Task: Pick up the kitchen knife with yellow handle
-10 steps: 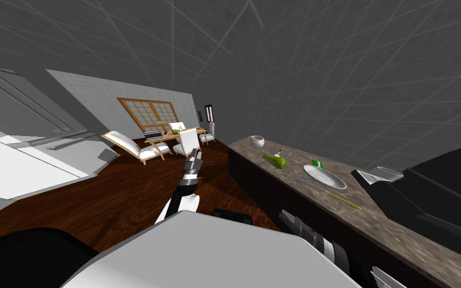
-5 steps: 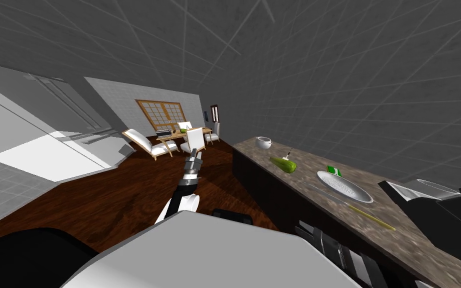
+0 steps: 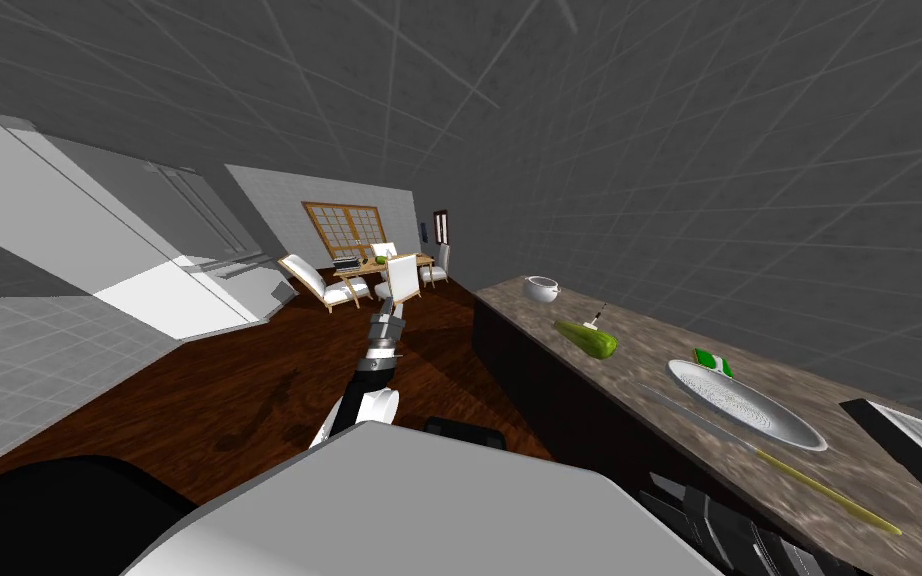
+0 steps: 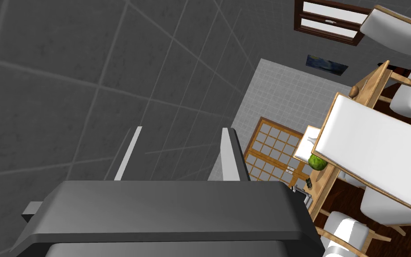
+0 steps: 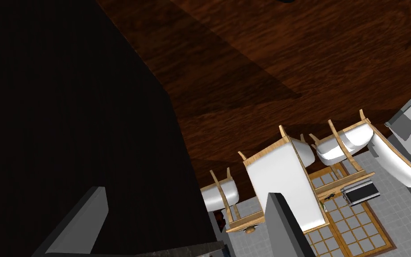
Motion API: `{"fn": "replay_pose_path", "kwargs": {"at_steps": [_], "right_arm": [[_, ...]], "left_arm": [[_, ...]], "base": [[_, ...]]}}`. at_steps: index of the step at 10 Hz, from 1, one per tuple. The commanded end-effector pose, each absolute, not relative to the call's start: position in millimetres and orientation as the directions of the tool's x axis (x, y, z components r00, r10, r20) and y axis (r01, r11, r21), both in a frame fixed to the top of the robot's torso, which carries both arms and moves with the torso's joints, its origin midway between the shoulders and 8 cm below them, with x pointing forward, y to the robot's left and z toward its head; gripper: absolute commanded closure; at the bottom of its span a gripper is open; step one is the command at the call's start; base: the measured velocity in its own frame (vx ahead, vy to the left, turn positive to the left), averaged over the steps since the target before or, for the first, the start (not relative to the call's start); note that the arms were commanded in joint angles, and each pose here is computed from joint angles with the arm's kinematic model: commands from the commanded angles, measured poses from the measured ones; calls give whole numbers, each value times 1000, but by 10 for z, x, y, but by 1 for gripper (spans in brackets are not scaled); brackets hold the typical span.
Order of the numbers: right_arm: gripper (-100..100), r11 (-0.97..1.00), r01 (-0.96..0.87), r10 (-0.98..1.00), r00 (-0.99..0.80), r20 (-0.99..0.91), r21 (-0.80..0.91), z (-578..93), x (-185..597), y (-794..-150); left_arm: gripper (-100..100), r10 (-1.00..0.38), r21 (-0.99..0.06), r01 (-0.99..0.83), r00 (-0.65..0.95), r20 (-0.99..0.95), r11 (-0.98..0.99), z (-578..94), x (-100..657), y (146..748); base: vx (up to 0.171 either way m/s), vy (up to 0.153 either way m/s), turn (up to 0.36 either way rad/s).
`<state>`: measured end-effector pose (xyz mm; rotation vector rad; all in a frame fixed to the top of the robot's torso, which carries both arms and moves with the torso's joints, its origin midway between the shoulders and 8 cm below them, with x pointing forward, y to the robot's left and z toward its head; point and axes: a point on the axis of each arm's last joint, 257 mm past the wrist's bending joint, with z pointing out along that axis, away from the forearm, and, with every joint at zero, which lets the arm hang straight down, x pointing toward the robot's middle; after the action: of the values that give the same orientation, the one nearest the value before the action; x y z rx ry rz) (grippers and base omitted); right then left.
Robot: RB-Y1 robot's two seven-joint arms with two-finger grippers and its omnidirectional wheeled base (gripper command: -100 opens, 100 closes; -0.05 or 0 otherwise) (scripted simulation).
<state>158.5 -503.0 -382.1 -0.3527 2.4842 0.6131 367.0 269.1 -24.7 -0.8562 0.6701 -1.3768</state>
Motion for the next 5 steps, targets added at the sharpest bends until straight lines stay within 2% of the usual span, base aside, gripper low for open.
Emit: {"fn": "replay_pose_path", "kwargs": {"at_steps": [1, 5], "right_arm": [[-100, 877, -372, -160, -823, -544, 305, -3750, 1576, -5272], [-100, 904, -387, -274, -851, -448, 181, -3540, 1385, -5938]], "left_arm": [[0, -992, -834, 551, 99, 77, -10, -247, 3670, 2691], [0, -992, -834, 551, 99, 77, -10, -247, 3669, 2691]], "base": [[17, 5, 66], [18, -2, 119]]}}
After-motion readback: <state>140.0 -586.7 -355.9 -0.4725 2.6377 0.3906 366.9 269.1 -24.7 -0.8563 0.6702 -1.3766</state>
